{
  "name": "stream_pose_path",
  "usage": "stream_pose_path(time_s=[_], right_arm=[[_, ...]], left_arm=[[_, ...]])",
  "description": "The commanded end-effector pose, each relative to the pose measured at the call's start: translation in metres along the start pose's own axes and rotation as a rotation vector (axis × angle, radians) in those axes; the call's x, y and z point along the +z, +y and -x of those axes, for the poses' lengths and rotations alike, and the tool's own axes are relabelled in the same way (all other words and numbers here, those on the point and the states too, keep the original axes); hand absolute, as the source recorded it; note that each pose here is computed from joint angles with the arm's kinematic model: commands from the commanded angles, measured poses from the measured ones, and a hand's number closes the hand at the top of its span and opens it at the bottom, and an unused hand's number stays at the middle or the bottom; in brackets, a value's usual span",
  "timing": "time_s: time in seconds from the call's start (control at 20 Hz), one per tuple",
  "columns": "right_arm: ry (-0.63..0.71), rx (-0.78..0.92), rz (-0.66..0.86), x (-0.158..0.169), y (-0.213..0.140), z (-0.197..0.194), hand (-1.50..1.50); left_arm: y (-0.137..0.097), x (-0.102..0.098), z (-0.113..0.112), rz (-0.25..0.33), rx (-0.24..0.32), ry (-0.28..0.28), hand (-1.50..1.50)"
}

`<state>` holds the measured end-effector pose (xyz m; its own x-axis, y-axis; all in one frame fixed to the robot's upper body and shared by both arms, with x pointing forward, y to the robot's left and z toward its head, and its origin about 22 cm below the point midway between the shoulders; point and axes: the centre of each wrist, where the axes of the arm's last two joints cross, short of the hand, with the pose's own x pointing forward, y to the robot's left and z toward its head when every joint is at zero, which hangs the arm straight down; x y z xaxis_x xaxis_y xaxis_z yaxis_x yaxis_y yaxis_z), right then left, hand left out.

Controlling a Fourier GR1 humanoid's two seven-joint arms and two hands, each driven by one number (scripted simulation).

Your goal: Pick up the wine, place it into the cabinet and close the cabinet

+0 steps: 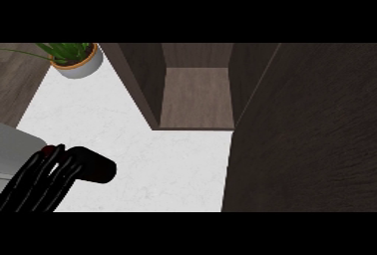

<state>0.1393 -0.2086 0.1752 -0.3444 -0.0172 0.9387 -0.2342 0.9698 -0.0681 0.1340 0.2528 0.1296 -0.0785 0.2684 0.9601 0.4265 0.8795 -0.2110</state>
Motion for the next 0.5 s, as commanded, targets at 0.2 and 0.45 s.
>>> stream_pose_path(time_s=[0.2,0.45], right_arm=[[-0.027,-0.002,0.016,0.005,-0.003,-0.025,-1.50],[-0.028,0.004,0.014,-0.003,0.001,-0.021,-1.50]], left_arm=[[-0.011,0.021,-0.049,0.037,-0.017,-0.107,-1.50],[0.003,0.010,-0.059,-0.011,-0.043,-0.114,-1.50]])
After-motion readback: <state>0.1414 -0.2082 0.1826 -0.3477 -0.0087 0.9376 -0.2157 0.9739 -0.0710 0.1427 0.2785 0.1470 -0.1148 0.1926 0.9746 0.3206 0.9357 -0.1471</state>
